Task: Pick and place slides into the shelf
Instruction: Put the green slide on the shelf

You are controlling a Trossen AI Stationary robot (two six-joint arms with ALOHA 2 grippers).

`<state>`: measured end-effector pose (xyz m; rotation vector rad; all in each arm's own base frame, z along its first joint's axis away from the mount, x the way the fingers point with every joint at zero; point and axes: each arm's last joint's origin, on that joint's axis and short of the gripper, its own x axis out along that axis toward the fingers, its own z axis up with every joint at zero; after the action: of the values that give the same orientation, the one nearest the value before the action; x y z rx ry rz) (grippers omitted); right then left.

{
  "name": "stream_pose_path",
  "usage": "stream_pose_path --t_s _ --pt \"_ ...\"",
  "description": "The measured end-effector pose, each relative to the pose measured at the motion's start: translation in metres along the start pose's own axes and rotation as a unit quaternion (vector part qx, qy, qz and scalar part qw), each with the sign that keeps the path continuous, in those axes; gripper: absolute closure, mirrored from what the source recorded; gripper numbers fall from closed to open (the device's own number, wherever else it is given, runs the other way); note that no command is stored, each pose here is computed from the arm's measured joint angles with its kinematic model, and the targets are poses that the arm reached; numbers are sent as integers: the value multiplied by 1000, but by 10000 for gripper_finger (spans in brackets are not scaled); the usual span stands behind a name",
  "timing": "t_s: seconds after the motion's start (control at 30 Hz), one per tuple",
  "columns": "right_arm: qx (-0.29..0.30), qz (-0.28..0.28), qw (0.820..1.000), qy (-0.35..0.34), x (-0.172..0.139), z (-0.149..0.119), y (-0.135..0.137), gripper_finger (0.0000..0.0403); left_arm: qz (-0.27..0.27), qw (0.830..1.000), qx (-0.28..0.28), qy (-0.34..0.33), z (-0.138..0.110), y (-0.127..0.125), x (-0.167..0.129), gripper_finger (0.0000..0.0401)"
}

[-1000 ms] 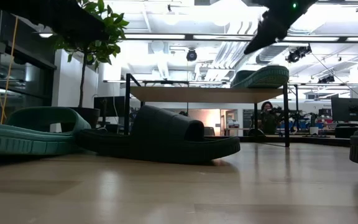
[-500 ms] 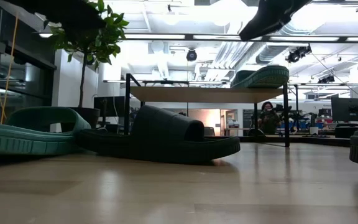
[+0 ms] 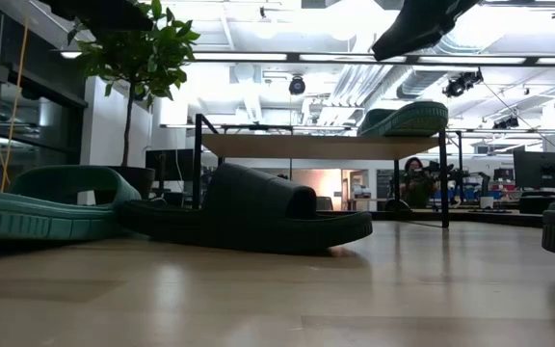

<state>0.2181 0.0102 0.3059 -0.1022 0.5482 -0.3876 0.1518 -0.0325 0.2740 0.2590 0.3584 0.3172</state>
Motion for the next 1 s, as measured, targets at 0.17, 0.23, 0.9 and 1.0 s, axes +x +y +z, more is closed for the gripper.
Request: stream_pose_path --t_s 0.17,0.23,0.9,1.0 --pt "-2 0 1000 0 0 0 0 198 23 997 56 45 1 -16 7 213" --pt "-6 -1 1000 0 0 0 0 198 34 994 77 63 4 -22 11 213" --pt "37 3 999 -1 1 0 0 198 1 973 152 172 18 -91 22 213" --pt "45 18 999 0 0 1 1 198 -1 970 155 186 15 -98 19 213"
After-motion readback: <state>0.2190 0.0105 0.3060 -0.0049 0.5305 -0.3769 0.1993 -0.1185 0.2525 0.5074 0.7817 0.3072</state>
